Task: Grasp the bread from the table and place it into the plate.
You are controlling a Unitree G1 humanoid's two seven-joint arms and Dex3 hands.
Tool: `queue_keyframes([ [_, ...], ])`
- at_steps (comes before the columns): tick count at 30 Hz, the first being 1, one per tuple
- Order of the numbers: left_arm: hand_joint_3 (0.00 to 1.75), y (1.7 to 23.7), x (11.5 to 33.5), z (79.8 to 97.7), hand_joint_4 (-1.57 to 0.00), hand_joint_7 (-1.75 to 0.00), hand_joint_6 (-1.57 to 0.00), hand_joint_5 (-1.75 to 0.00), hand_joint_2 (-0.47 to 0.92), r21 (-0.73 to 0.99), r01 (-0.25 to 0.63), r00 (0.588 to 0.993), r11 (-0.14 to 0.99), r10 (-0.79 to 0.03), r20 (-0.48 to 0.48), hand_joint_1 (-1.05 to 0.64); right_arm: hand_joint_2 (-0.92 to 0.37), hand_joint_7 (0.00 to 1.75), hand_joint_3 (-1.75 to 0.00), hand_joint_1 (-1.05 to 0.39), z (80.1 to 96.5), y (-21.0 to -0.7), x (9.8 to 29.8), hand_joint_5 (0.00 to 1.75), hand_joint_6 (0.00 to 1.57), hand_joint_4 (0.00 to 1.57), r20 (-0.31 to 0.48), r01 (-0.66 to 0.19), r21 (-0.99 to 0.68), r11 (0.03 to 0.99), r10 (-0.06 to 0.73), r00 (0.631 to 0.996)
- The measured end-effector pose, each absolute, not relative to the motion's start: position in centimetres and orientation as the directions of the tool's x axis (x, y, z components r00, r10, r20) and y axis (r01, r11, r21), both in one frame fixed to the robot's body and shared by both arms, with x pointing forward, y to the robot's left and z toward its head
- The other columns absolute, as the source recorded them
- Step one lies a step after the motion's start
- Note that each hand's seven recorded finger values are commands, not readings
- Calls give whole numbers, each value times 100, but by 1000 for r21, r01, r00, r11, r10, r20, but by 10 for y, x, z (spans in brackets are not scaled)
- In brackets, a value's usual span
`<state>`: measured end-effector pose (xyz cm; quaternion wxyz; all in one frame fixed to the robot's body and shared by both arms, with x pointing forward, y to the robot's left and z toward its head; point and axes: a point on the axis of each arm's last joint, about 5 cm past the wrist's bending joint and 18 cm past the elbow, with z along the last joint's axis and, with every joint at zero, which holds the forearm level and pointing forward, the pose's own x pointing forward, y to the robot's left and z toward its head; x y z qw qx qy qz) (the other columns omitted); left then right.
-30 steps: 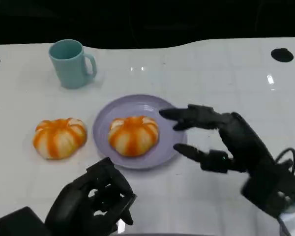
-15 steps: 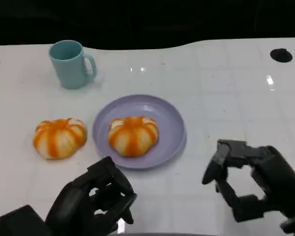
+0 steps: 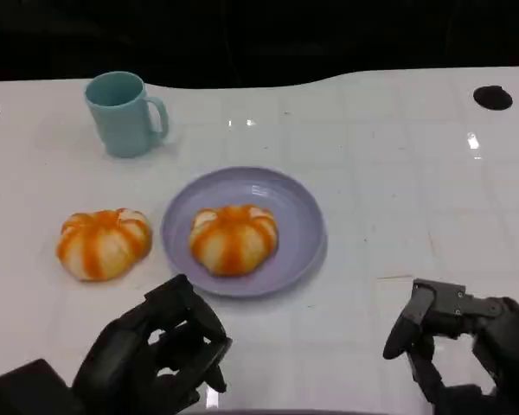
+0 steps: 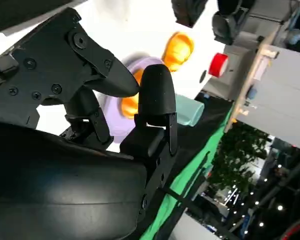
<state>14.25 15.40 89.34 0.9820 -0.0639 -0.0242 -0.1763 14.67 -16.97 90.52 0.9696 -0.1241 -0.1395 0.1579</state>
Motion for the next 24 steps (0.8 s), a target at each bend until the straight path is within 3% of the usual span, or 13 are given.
queue_keyframes([
  [6, 44, 155, 142, 893, -66, -170, -45, -175, 92, -110, 351, 936, 930, -345, 70, -49, -37, 143, -137, -14, 899, -170, 147, 175, 74, 82, 217, -246, -304, 920, 318, 923],
  [24, 43, 160, 143, 890, -67, -170, -46, -175, 92, -105, 344, 939, 933, -339, 63, -49, -32, 141, -141, -13, 888, -170, 154, 175, 78, 86, 258, -223, -365, 904, 329, 909],
])
